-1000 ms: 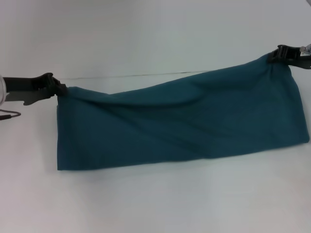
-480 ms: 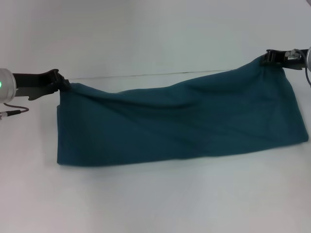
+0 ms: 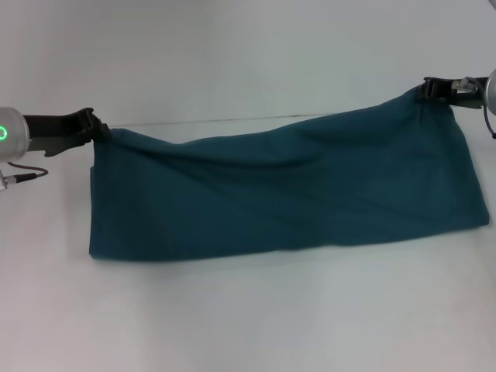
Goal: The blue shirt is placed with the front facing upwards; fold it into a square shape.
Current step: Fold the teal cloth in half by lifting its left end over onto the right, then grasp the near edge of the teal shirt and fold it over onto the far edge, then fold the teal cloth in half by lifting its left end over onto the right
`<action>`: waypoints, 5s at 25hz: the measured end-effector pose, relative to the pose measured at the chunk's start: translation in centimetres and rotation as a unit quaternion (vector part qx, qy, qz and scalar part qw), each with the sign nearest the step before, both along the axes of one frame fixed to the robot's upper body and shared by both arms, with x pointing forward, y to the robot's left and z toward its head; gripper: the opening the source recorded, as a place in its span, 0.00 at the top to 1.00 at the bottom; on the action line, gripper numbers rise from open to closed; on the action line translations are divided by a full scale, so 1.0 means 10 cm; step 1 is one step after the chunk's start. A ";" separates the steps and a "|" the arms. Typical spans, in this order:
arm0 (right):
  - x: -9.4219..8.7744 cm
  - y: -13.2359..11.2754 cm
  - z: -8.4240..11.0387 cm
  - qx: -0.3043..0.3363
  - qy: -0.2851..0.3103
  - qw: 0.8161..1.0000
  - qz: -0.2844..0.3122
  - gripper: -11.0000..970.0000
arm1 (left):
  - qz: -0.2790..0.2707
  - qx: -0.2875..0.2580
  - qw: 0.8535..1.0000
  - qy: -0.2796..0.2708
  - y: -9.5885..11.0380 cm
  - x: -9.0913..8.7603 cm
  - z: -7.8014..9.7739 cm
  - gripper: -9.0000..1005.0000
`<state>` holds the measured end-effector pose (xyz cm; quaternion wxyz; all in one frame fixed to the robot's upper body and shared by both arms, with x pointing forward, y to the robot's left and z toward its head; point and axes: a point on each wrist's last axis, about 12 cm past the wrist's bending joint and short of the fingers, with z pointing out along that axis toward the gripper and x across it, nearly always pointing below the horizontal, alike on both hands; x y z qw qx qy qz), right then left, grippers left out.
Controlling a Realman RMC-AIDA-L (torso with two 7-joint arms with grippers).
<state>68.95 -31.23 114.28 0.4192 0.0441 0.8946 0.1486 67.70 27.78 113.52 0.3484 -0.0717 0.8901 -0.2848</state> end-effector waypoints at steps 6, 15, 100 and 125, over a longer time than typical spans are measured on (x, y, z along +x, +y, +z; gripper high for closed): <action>0.01 0.02 -0.01 -0.012 -0.002 1.000 0.002 0.90 | 0.000 0.002 1.000 0.000 -0.02 0.00 -0.01 0.96; 0.01 0.00 -0.02 -0.013 0.002 1.000 0.003 0.90 | 0.008 0.004 1.000 -0.013 -0.03 0.02 -0.01 0.95; -1.54 -0.55 -0.31 0.234 0.033 0.943 0.233 0.09 | -0.066 -0.148 0.987 0.009 0.39 -0.93 -0.30 0.06; -1.58 -0.58 -0.36 0.232 0.039 0.945 0.227 0.09 | 0.065 -0.181 0.979 0.068 0.01 -0.92 -0.87 0.06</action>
